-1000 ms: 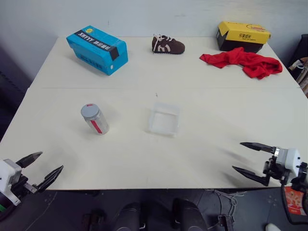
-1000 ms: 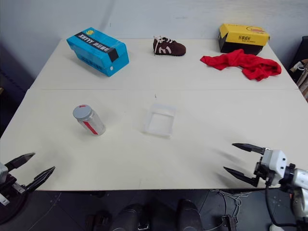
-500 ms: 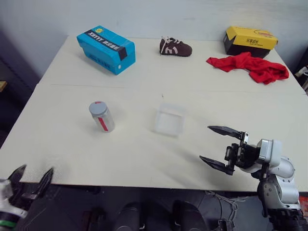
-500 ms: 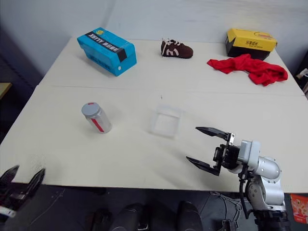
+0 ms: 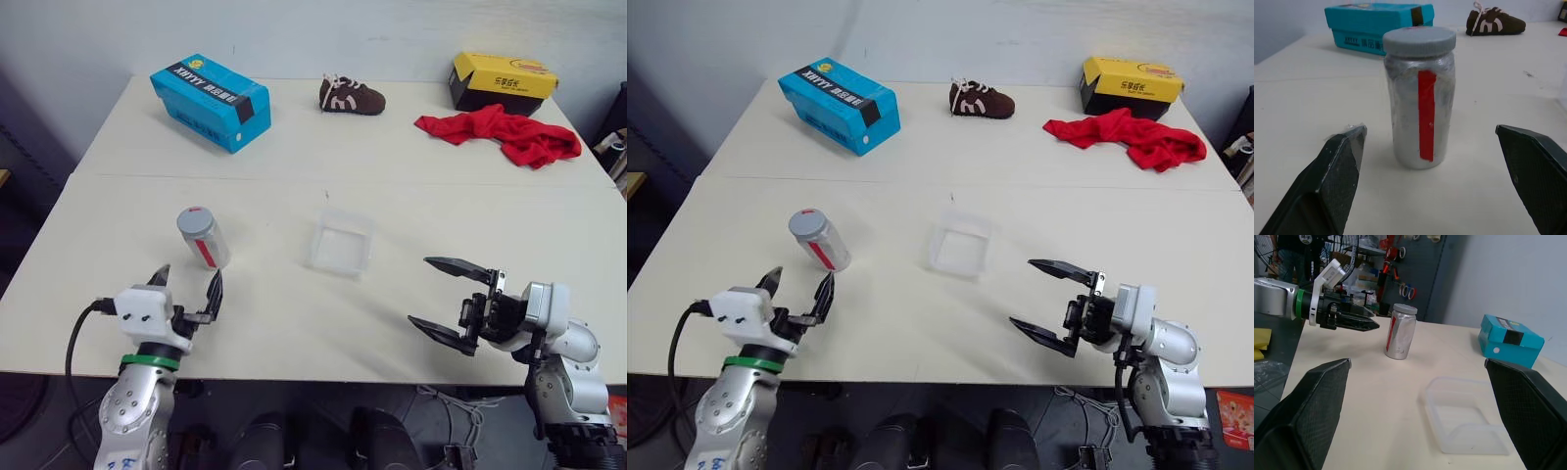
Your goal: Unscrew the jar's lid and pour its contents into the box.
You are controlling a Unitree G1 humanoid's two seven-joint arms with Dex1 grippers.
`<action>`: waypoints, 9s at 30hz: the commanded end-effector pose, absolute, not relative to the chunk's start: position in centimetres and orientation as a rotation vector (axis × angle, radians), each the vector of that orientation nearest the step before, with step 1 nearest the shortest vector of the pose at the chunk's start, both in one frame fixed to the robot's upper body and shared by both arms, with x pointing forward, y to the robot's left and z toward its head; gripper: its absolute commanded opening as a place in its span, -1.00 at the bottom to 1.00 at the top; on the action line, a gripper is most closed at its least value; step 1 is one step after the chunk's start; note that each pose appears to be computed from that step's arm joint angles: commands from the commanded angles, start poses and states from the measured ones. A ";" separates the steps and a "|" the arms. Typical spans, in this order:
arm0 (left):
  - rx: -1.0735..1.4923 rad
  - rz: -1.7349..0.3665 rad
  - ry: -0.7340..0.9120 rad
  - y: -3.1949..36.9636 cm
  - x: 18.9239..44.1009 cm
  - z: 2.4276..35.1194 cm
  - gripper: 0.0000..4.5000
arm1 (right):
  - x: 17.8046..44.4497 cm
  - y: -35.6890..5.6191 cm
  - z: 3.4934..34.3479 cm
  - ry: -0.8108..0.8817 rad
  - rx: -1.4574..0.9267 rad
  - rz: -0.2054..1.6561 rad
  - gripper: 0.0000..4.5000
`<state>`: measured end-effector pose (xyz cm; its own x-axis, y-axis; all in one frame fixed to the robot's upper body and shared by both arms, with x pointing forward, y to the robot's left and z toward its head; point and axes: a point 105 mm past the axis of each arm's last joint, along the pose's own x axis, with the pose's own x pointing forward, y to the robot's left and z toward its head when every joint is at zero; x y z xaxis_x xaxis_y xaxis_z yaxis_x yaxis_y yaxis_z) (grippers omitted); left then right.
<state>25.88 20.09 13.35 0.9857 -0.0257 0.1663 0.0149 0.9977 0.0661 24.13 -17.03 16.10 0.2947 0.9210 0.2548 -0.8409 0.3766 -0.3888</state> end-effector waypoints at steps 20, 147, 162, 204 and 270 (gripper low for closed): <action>0.078 0.016 -0.254 19.0 32.7 14.2 0.98 | 23.4 -17.0 16.9 -0.459 -0.190 1.148 1.00; 0.185 -1.433 -0.238 6.1 27.7 20.1 0.03 | 29.7 -6.2 27.4 -0.230 -0.220 1.388 0.99; 0.206 -1.416 -0.241 6.6 28.0 20.2 0.03 | 27.9 -8.5 27.2 -0.216 -0.149 1.476 0.99; 0.205 -1.409 -0.244 6.1 28.0 20.2 0.03 | 27.4 -6.3 26.3 -0.203 -0.160 1.581 0.99; 0.209 -1.420 -0.231 6.0 28.5 20.1 0.03 | 27.1 -3.5 25.4 -0.187 -0.212 1.528 0.99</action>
